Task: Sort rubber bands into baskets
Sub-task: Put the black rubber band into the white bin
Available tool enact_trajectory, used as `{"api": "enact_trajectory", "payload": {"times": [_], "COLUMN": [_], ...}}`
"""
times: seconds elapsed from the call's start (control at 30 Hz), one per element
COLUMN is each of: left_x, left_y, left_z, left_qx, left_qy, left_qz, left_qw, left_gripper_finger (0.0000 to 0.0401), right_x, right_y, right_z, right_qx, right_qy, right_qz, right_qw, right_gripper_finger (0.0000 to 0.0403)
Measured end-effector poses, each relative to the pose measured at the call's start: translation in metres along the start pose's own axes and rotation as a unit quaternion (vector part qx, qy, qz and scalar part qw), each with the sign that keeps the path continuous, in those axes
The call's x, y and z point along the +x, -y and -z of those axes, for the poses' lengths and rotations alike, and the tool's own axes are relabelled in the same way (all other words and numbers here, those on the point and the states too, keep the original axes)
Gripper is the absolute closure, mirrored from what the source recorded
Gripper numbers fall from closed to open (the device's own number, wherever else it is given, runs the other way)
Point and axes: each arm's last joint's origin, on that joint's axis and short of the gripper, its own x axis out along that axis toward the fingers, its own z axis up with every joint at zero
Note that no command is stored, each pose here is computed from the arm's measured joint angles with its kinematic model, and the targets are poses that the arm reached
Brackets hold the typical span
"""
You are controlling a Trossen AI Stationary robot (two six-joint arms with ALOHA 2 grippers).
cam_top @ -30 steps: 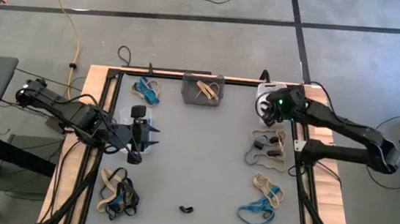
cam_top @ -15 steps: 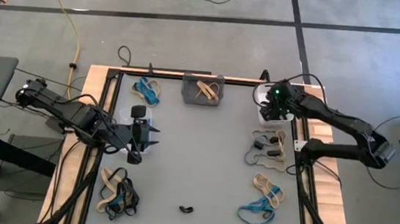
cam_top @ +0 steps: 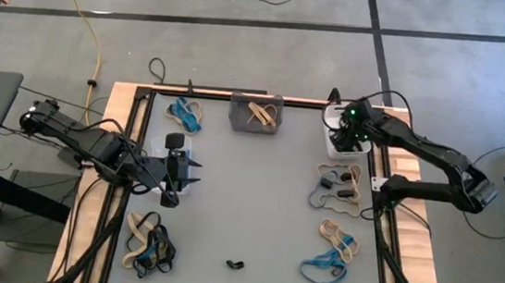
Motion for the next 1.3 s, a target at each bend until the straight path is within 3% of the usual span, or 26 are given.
{"api": "enact_trajectory", "payload": {"times": [0.23,0.5,0.67,0.83,1.13,1.3], "left_x": [0.000,0.000,0.000,0.000,0.000,0.000], "left_y": [0.000,0.000,0.000,0.000,0.000,0.000], "left_z": [0.000,0.000,0.000,0.000,0.000,0.000], "left_qx": [0.000,0.000,0.000,0.000,0.000,0.000], "left_qy": [0.000,0.000,0.000,0.000,0.000,0.000], "left_qz": [0.000,0.000,0.000,0.000,0.000,0.000], "left_qw": [1.000,1.000,1.000,1.000,1.000,1.000], "left_gripper_finger": [0.0248,0.0248,0.0248,0.0248,0.0248,0.0248], "right_x": [-0.011,-0.039,-0.062,-0.089,-0.119,-0.114], "right_y": [-0.002,-0.045,-0.091,-0.138,-0.204,-0.237], "right_z": [0.000,0.007,0.022,0.041,0.081,0.102], "right_qx": [-0.010,-0.103,-0.192,-0.262,-0.333,-0.361], "right_qy": [0.026,0.070,0.093,0.142,0.216,0.218], "right_qz": [-0.020,-0.178,-0.264,-0.350,-0.432,-0.454], "right_qw": [0.999,0.976,0.941,0.888,0.810,0.785], "right_gripper_finger": [0.0164,0.0169,0.0174,0.0175,0.0175,0.0175]}}
